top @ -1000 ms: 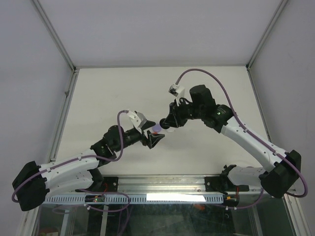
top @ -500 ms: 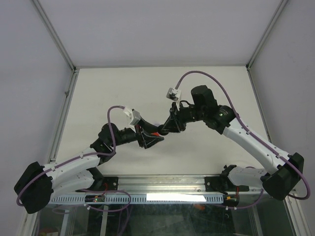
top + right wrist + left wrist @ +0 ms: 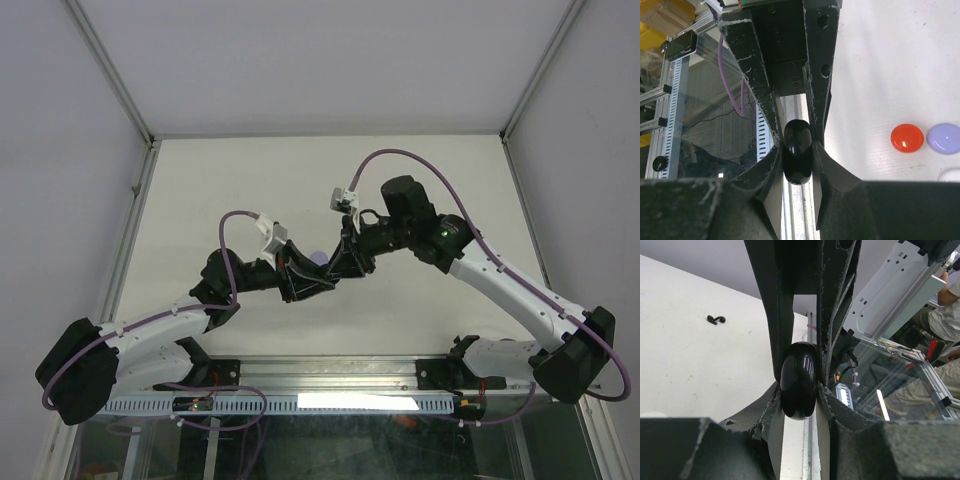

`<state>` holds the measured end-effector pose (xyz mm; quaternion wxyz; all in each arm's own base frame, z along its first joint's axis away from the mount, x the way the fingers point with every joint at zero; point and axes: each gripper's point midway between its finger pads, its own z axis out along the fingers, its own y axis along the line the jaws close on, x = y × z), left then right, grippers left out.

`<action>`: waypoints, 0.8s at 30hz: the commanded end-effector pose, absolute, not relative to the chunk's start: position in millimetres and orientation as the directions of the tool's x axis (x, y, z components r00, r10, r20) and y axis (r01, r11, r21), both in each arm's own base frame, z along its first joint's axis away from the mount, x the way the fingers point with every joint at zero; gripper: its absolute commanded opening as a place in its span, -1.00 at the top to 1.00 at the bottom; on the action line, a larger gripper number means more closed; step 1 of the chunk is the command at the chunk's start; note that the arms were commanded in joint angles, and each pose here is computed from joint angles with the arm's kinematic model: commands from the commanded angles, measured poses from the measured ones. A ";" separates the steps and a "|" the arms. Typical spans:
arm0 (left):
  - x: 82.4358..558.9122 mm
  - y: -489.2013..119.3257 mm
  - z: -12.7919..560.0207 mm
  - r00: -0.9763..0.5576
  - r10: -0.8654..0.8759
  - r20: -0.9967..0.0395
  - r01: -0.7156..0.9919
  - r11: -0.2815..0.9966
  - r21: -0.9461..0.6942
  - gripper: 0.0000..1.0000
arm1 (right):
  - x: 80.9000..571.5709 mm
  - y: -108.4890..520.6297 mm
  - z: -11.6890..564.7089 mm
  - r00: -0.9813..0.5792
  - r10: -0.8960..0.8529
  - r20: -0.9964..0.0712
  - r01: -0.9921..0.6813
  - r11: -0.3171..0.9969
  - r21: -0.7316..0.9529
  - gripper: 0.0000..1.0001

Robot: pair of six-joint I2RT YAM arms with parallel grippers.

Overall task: Insert the wireless bluetooth earbuds into the charging case
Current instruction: Adjust the charging case.

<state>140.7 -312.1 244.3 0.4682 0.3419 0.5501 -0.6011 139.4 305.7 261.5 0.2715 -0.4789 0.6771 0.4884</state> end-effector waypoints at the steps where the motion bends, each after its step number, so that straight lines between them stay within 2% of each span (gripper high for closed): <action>1: 133.4 -310.5 265.1 -0.290 -0.236 -0.927 0.956 -0.021 -0.294 0.57 | 139.4 310.2 284.3 -0.323 -0.348 -0.880 -0.940 0.011 0.340 0.95; 3: 133.9 -310.1 264.0 -0.293 -0.238 -0.926 0.955 -0.015 -0.298 0.75 | 140.5 309.2 283.9 -0.317 -0.349 -0.882 -0.943 0.020 0.331 0.85; 6: 134.9 -308.8 261.6 -0.295 -0.243 -0.924 0.953 -0.003 -0.303 1.00 | 142.0 306.4 288.2 -0.305 -0.337 -0.891 -0.950 0.040 0.310 0.61; 15: 137.0 -306.0 257.1 -0.295 -0.243 -0.924 0.950 0.026 -0.310 1.00 | 145.5 303.5 293.9 -0.292 -0.287 -0.912 -0.956 0.081 0.280 0.31; 24: 139.2 -302.6 257.6 -0.253 -0.232 -0.939 0.960 0.062 -0.274 1.00 | 148.0 303.6 287.0 -0.309 -0.270 -0.912 -0.951 0.106 0.291 0.24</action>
